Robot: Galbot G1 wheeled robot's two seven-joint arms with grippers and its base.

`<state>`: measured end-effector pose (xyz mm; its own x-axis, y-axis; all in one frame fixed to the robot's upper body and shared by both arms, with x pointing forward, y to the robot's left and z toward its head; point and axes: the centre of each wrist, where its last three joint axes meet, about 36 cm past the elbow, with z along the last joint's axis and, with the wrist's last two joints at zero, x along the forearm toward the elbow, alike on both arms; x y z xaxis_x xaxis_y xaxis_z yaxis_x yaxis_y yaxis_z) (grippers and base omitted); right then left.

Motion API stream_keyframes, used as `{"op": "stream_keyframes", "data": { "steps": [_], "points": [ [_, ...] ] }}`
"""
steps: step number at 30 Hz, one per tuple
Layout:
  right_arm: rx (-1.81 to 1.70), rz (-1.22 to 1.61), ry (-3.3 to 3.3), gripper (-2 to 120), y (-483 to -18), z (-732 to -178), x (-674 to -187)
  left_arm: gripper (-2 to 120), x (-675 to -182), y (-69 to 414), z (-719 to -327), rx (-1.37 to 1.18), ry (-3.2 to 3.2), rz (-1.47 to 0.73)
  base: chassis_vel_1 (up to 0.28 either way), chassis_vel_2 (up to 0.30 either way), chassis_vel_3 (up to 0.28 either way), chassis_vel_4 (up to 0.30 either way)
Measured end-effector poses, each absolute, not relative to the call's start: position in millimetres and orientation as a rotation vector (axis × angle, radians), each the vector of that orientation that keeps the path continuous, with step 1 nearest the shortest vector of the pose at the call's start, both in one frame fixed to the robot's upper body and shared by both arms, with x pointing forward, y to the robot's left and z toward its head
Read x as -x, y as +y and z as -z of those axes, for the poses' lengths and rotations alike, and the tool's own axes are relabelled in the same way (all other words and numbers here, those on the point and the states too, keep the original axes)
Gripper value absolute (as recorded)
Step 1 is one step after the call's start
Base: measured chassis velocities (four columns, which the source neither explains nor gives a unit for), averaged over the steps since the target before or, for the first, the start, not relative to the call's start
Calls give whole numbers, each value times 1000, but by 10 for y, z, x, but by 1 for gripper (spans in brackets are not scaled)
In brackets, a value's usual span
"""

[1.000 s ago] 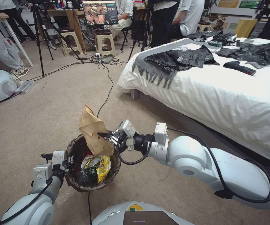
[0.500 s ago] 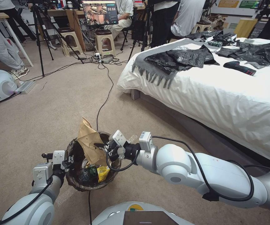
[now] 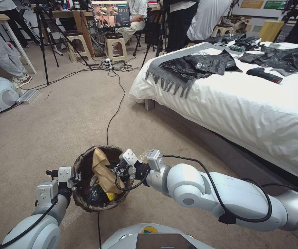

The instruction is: Pick up the trash bin, then pick up the garbage from the floor and place it into the trash bin.

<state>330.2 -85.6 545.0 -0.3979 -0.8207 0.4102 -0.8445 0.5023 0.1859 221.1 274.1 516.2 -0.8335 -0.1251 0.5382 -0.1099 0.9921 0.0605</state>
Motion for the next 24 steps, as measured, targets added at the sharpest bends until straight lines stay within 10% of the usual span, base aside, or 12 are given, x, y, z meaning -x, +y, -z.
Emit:
{"op": "stream_keyframes", "data": {
  "steps": [24],
  "points": [
    [-1313,32,-2503,100,-1036,-5865,-3280,3,-2217,2738,-5165,-180,-2574,19,0,0,0,0]
  ]
}}
